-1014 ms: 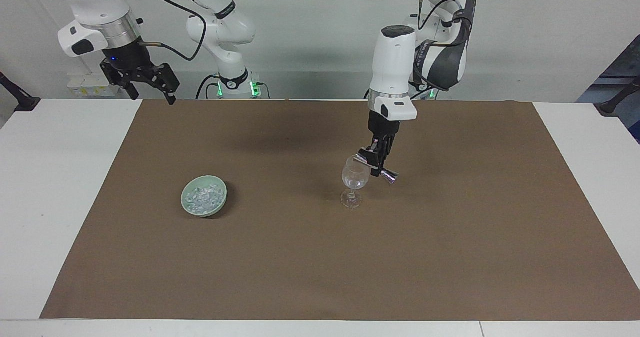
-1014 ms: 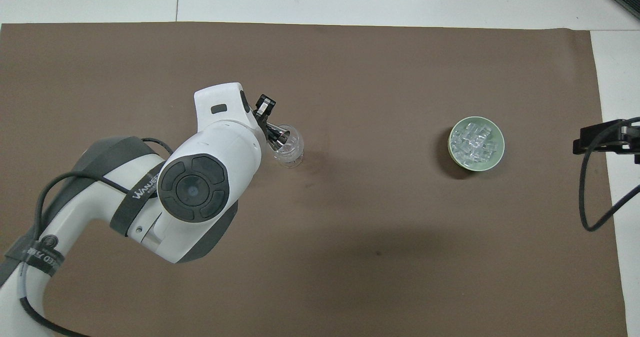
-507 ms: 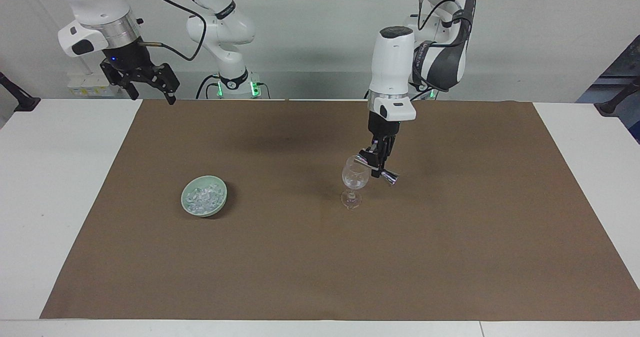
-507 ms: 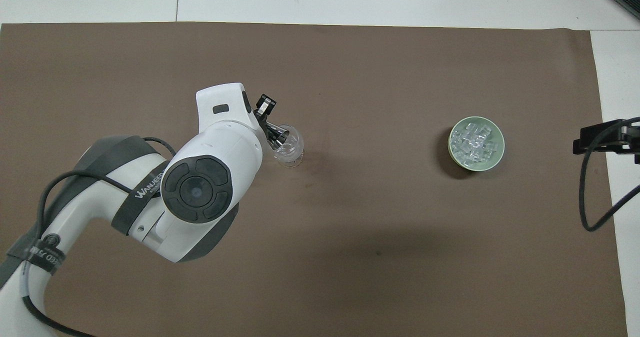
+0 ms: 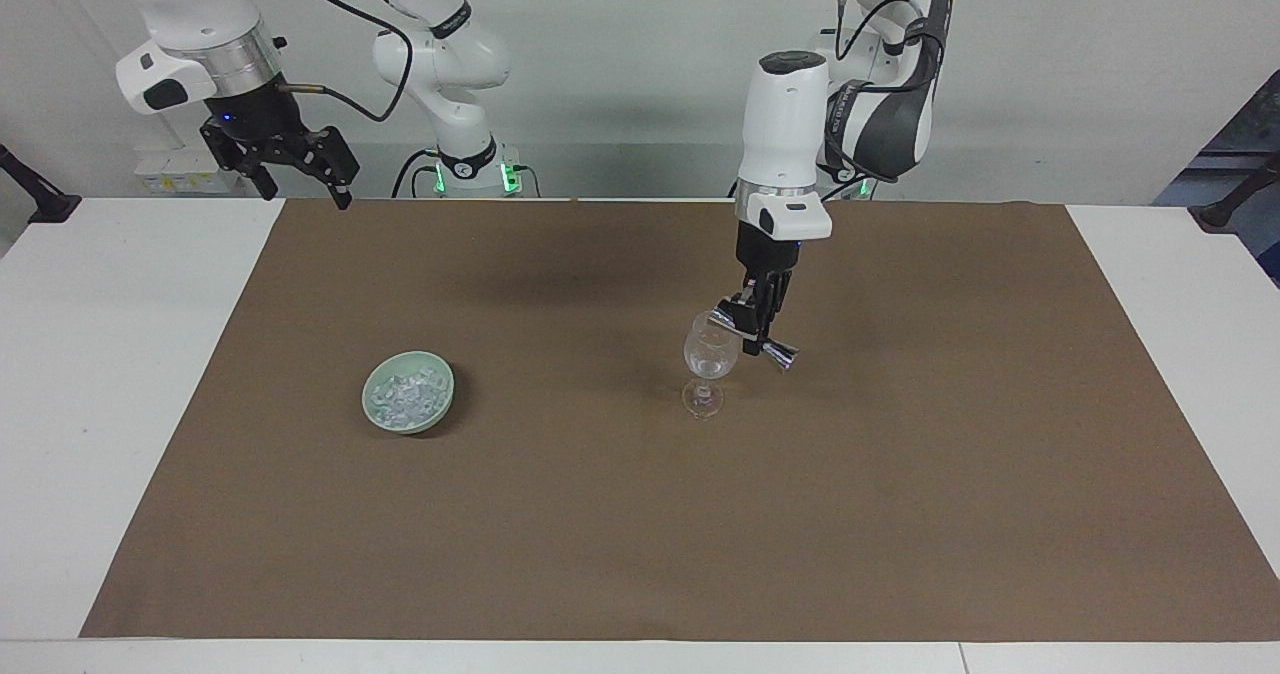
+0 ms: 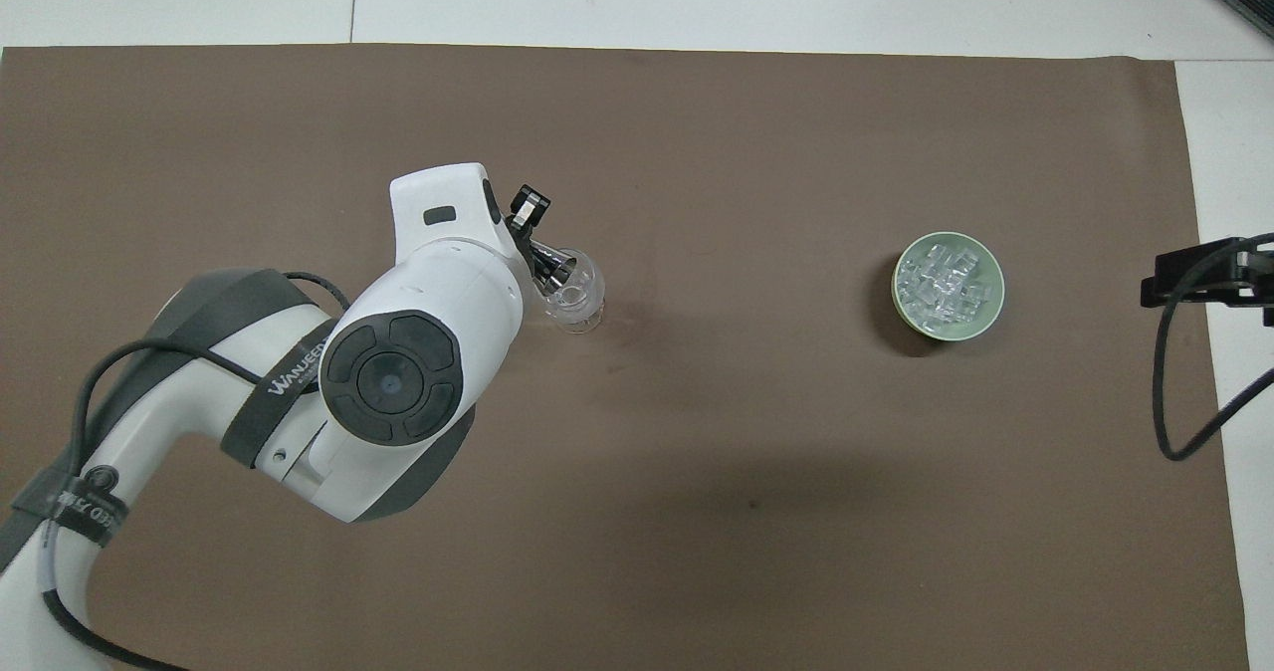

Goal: Pour wine and add ice with both arms
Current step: 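Hold the metal cup tilted over the clear cup with the left gripper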

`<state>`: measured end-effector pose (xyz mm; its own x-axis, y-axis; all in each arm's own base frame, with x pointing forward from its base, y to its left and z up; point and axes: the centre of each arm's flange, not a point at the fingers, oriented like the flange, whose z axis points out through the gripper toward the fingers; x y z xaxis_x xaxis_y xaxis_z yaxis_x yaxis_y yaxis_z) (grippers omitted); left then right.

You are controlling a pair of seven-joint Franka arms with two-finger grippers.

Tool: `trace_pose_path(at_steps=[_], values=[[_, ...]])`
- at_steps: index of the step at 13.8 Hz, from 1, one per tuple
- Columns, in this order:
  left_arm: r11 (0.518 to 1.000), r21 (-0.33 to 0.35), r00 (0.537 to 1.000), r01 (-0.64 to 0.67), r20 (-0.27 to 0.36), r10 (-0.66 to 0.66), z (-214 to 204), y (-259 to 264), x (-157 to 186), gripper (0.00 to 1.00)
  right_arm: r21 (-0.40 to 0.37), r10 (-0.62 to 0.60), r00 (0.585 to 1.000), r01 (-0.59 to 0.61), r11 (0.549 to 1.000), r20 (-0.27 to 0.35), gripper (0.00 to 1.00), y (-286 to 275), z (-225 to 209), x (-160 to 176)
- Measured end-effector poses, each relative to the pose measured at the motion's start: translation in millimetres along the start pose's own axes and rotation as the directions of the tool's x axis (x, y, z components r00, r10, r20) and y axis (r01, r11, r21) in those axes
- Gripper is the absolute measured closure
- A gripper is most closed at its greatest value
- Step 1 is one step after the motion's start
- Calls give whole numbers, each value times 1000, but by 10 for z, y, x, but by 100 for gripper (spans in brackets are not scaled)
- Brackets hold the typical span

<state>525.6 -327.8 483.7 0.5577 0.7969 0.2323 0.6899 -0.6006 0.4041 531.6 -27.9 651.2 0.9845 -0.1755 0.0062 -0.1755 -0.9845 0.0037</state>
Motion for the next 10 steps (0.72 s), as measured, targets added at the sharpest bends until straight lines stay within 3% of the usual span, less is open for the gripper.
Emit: trace_pose_path(at_steps=[10], values=[[1000,0,1000,-12,-9,12,7,0,-4,78,0,0,1000,0,1000,0,0,0,0,0]])
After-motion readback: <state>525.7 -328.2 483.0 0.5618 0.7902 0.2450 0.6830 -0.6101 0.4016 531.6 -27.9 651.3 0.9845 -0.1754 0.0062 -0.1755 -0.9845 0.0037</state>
